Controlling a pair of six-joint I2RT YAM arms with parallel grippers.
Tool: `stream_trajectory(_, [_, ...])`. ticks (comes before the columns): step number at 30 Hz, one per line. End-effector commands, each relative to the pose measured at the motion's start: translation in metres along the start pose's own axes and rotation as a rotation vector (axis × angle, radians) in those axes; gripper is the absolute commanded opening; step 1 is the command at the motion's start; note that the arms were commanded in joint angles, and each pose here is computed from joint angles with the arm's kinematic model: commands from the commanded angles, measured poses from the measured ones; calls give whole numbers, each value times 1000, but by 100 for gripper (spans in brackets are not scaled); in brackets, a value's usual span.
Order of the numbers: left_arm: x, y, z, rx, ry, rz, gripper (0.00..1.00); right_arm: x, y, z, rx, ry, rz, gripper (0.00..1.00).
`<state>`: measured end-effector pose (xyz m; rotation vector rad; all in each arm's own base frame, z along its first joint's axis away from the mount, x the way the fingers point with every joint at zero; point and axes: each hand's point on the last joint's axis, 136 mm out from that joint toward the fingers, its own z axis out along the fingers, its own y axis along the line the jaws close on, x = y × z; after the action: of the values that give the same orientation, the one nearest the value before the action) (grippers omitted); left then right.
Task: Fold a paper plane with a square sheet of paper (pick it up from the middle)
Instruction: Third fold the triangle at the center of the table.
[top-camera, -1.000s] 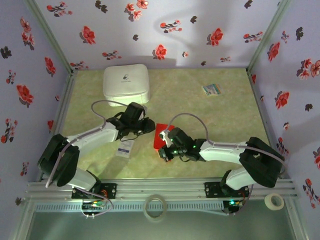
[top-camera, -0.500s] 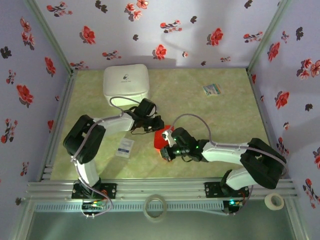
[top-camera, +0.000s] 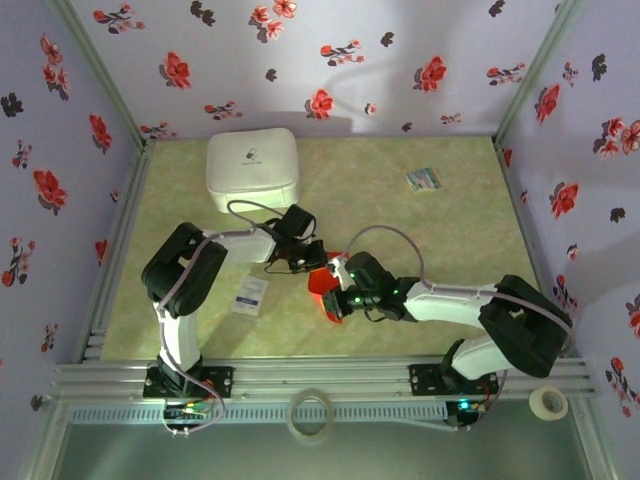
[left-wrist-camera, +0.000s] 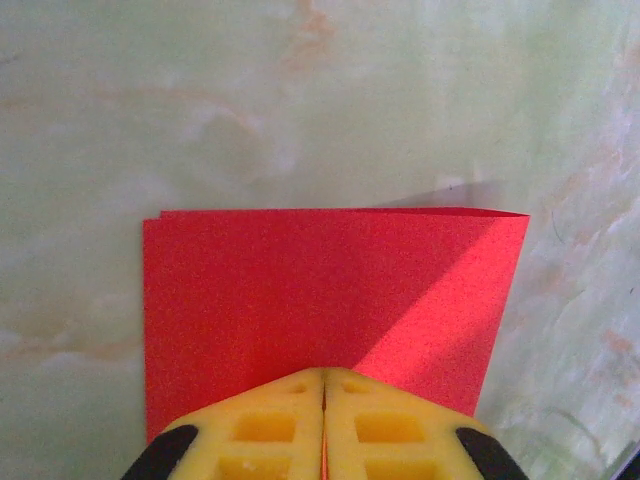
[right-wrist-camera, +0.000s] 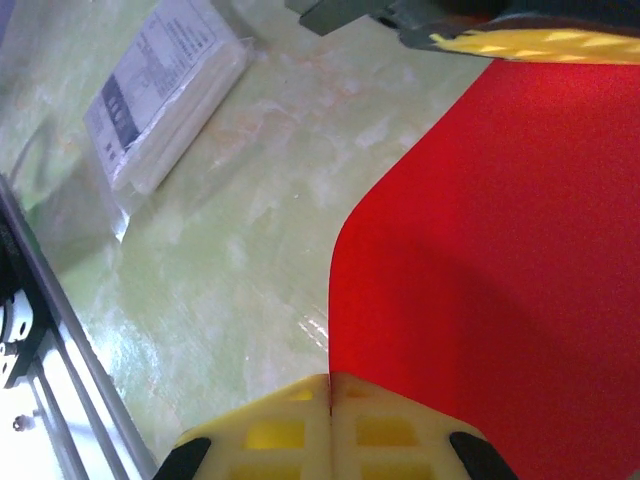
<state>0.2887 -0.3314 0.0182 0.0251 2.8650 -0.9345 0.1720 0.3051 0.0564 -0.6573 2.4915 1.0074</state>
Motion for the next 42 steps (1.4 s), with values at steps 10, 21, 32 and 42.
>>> stream_trajectory(10, [17,18,8,-37,44,-22,7,-3,-45,-9,230,5,78,5])
stream_trajectory(21, [16,15,7,-28,36,-28,7,-13,-60,-14,338,-21,95,5])
stream_trajectory(32, [15,14,5,-27,34,-30,7,-14,-60,-5,357,45,76,5])
stream_trajectory(42, [15,12,3,-21,28,-29,7,-3,-53,-13,320,84,73,5])
